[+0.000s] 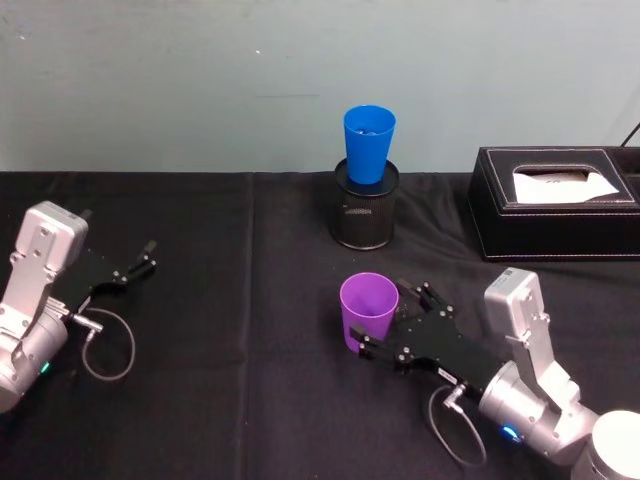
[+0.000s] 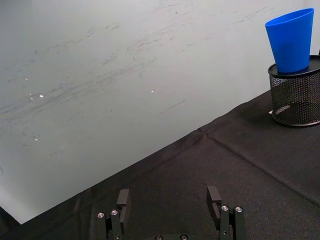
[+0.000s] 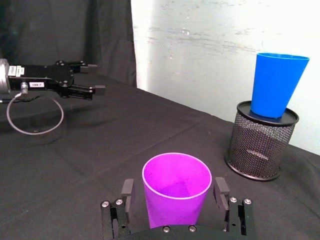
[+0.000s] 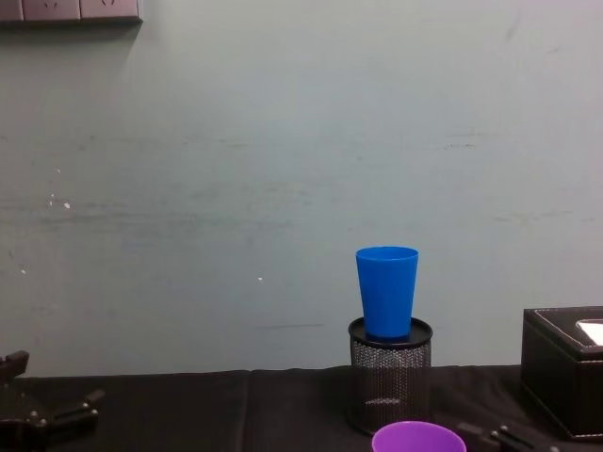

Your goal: Pick up one cup with a gripper and tap it against the other cup.

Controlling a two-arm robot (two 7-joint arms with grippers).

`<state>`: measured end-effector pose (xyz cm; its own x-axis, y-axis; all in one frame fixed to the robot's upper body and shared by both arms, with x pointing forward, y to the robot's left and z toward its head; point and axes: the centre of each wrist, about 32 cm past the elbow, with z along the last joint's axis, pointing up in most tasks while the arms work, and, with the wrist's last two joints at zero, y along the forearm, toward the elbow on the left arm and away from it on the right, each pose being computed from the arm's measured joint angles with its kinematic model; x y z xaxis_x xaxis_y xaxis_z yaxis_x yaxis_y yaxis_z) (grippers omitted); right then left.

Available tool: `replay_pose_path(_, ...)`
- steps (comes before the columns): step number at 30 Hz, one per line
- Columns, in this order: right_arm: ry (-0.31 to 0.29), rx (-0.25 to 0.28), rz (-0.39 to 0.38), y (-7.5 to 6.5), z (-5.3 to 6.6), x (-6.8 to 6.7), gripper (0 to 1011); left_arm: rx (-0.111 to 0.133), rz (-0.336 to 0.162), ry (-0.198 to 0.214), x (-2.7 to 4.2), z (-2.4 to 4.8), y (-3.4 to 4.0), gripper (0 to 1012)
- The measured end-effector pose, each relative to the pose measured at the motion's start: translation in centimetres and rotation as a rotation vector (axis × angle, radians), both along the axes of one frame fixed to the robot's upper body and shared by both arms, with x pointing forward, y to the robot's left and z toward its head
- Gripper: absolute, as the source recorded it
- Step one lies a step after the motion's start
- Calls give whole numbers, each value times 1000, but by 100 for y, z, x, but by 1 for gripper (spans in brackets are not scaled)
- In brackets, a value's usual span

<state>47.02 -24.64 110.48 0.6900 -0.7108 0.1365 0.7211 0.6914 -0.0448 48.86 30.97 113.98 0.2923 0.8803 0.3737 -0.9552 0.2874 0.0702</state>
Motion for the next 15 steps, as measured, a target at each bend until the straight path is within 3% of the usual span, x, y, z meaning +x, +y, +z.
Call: replay_pose_path(15,0,13,-1,97,-32,120,1002,0,0,0,0,0,0,1000)
